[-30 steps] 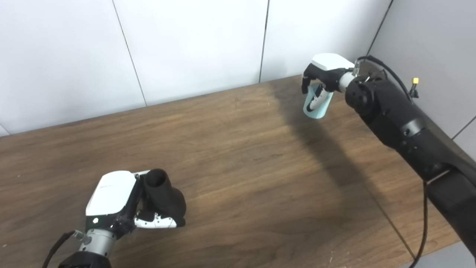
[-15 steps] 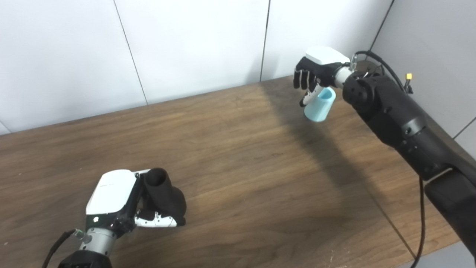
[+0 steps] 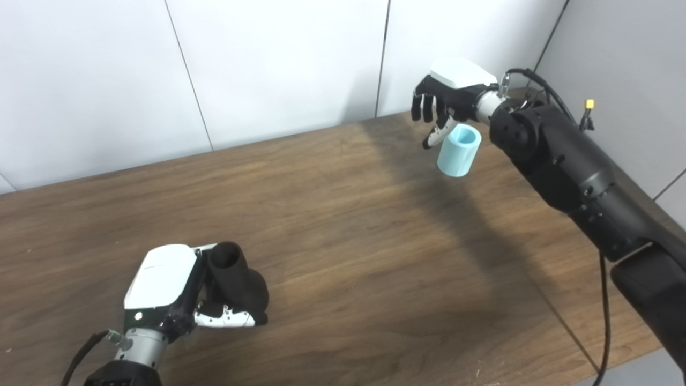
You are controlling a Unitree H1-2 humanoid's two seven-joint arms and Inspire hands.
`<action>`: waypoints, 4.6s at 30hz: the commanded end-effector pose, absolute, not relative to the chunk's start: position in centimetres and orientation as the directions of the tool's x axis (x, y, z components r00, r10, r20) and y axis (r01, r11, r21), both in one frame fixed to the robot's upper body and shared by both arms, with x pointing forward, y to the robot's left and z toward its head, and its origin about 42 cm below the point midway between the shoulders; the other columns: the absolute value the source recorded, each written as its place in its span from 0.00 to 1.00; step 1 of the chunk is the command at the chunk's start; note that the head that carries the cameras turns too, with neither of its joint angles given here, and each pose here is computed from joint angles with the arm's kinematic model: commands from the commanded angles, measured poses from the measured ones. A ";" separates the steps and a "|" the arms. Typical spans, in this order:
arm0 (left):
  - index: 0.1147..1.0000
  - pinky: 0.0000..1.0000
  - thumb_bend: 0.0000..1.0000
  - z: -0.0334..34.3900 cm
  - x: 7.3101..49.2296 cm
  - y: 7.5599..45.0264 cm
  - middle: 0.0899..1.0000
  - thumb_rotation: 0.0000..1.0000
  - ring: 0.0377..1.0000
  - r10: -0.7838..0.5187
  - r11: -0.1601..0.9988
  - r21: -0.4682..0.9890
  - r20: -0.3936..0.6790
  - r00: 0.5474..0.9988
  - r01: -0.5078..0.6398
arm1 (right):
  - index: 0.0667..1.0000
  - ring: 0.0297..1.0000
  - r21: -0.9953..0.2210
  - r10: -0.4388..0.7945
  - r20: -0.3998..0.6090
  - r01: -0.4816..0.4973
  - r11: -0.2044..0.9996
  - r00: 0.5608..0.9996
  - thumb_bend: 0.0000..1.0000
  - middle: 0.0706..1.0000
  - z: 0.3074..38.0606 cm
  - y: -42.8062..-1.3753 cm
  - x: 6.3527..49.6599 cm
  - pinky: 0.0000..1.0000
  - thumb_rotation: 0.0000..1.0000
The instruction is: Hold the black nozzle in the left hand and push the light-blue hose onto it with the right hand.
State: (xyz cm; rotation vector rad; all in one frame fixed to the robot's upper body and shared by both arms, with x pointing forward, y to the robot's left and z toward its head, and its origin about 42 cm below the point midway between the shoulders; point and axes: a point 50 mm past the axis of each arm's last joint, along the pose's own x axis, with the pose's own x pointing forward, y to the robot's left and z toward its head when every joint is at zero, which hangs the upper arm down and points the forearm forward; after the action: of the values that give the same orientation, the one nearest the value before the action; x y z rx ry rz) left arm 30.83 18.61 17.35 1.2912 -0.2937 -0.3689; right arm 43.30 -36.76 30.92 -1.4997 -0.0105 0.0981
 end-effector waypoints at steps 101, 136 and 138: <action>0.41 0.42 0.50 18.6 31.0 18.9 0.43 0.00 0.49 -0.422 0.201 0.976 0.007 0.907 0.086 | 0.47 0.37 -0.996 -0.008 -0.016 -0.016 -0.088 1.000 0.52 0.44 30.2 -41.5 40.9 0.41 0.00; 0.40 0.43 0.50 18.7 31.0 18.4 0.44 0.00 0.49 -0.420 0.206 0.975 0.013 0.907 0.082 | 0.48 0.38 -0.984 0.130 0.177 0.174 0.033 0.976 0.50 0.47 36.8 -38.7 39.5 0.36 0.00; 0.40 0.43 0.50 18.6 31.1 18.3 0.44 0.00 0.49 -0.421 0.205 0.975 0.014 0.907 0.080 | 0.48 0.38 -0.984 0.141 0.180 0.176 0.038 0.974 0.50 0.47 36.9 -38.5 39.5 0.35 0.00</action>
State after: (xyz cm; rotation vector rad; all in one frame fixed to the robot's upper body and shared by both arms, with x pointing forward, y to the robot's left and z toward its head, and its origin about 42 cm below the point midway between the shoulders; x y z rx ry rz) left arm 30.79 18.56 17.86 1.3070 -0.2758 -0.3740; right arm 39.57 -38.37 33.48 -1.5287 -0.1708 0.0406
